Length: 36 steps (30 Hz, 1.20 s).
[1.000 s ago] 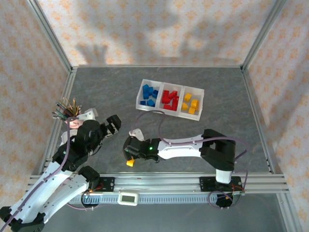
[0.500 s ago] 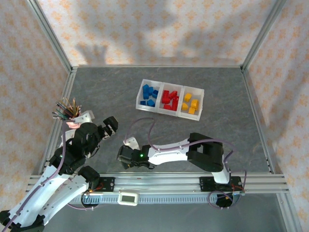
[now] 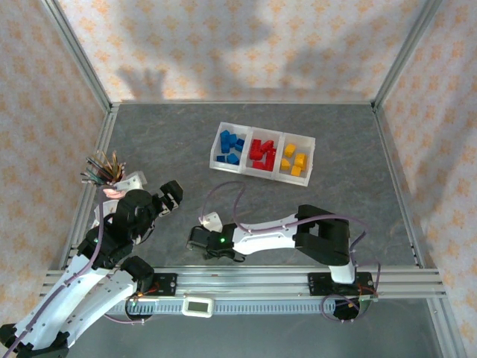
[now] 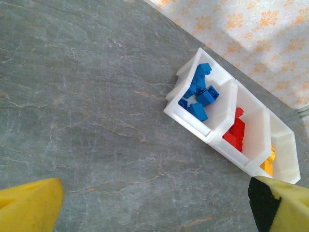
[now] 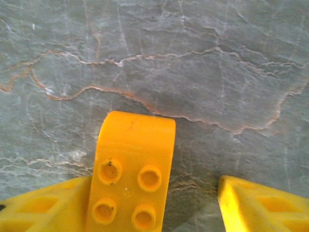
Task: Sort the legos into containers by color
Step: Pick up the lego from the bottom-center of the table, then place the lego in the container.
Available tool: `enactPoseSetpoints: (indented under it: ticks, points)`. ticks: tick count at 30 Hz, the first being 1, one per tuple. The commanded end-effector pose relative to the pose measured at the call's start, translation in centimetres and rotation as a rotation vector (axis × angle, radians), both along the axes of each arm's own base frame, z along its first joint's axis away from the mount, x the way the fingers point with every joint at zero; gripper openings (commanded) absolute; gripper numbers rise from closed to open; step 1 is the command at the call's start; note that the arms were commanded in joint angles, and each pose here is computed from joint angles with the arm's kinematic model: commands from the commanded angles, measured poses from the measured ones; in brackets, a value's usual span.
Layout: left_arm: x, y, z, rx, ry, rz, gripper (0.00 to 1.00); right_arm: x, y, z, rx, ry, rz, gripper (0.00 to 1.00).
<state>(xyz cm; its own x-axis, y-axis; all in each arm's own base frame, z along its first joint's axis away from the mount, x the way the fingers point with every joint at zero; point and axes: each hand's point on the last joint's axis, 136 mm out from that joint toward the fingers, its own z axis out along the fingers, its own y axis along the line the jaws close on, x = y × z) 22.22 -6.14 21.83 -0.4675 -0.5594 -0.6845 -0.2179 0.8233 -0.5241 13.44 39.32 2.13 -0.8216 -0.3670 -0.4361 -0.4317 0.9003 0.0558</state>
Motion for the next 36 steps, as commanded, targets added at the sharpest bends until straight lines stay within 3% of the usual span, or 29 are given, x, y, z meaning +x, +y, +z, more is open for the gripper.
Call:
enactPoseSetpoints:
  ticks: [1,9,17,22,31,36]
  points:
    - [0.2,0.3,-0.6,0.004,0.009,0.017,0.99,-0.2,-1.4,0.2,-0.035,-0.006,-0.011,0.62]
    - [0.4,-0.2,-0.4,-0.012,0.006,0.002,0.99,0.4,-0.1,1.1,0.023,-0.040,-0.006,0.40]
    - [1.2,-1.4,0.3,-0.039,-0.018,-0.033,0.99,2.7,-1.2,5.2,0.096,-0.119,-0.056,0.33]
    - [2.2,-2.6,1.0,-0.055,-0.040,-0.072,0.99,7.4,-6.0,8.6,0.097,-0.213,-0.173,0.34]
    - [4.9,-5.3,1.8,-0.074,-0.072,-0.135,0.99,18.9,-18.2,13.9,0.110,-0.379,-0.475,0.37]
    - [6.4,-6.9,2.0,-0.093,-0.087,-0.176,0.99,24.0,-23.7,14.2,0.099,-0.414,-0.606,0.37]
